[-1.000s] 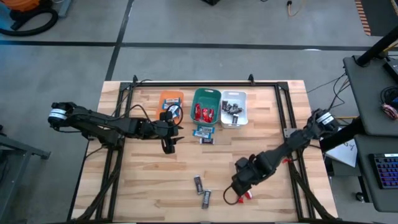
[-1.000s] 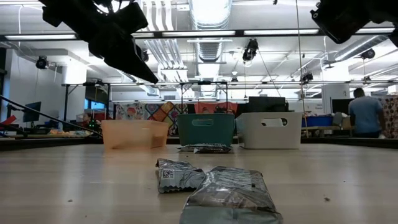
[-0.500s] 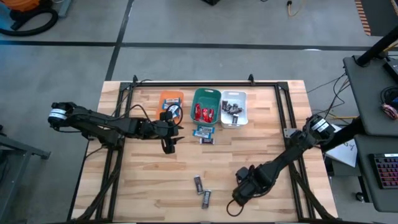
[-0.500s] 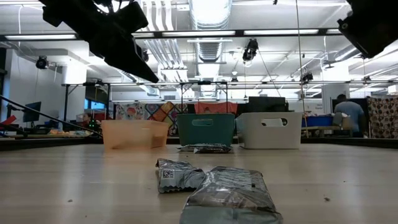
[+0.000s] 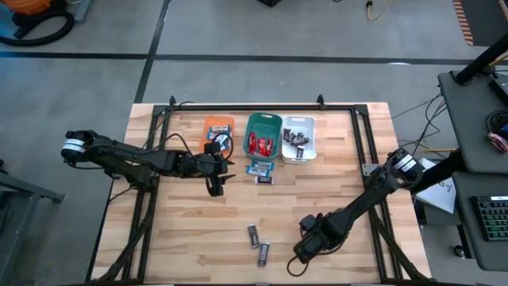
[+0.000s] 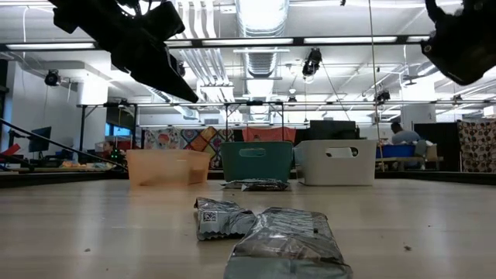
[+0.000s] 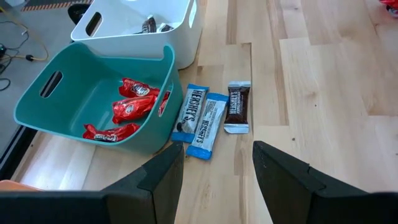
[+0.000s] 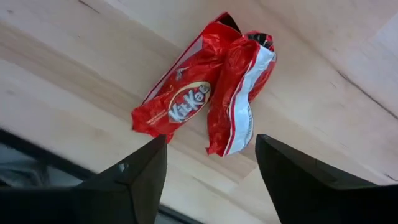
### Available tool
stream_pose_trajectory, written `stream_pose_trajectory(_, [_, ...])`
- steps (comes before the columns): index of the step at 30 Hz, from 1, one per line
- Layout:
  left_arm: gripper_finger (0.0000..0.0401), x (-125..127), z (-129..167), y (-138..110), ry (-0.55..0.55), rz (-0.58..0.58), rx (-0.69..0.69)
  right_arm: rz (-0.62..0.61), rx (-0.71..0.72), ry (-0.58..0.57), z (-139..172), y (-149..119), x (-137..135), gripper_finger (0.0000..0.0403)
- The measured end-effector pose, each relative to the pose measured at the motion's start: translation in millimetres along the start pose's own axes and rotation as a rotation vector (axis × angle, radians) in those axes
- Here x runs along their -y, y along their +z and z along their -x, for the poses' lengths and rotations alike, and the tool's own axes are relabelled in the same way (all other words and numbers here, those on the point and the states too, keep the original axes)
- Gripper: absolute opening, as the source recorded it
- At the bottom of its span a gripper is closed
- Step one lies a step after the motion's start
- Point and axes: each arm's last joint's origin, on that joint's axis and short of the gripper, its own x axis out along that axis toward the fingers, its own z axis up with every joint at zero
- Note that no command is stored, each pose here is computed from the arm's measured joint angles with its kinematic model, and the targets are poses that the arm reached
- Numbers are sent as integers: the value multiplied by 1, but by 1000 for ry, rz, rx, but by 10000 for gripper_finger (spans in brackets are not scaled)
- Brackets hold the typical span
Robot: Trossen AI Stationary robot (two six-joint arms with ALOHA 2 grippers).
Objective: Organize candy in baskets
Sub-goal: Put the red chocolate into the green bin
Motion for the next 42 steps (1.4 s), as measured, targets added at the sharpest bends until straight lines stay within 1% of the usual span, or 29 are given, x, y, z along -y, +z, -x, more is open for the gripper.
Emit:
stream_pose_trajectory(3, [176, 0, 0, 0, 0, 0, 0, 4, 2, -25, -6, 1, 2, 221])
stream_pose_trajectory(7, [176, 0, 0, 0, 0, 1, 3, 16, -2, -44, -12, 3, 2, 189])
stream_pose_trajectory(18, [176, 0, 0, 1, 0, 2, 7, 29, -3, -74, -20, 5, 6, 58])
stream_pose_trajectory(22, [176, 0, 0, 1, 0, 2, 7, 36, -4, -75, -20, 5, 6, 21])
stream_pose_trajectory(24, [176, 0, 0, 1, 0, 2, 7, 38, -3, -75, -20, 5, 6, 14])
stream_pose_trajectory(28, [176, 0, 0, 1, 1, 2, 7, 39, -3, -76, -17, 4, 7, 14])
stream_pose_trajectory(30, [176, 0, 0, 1, 0, 2, 7, 32, 0, -105, -13, 4, 11, 13])
stream_pose_trajectory(35, [176, 0, 0, 1, 1, 4, 13, 1, 12, -178, 15, 4, 23, 13])
stream_pose_trajectory(37, [176, 0, 0, 1, 1, 5, 15, -9, 29, -190, 27, 6, 28, 13])
stream_pose_trajectory(39, [176, 0, 0, 1, 1, 5, 16, -5, 71, -187, 40, 8, 34, 13])
stream_pose_trajectory(42, [176, 0, 0, 2, 1, 6, 20, 28, 171, -159, 60, 14, 40, 13])
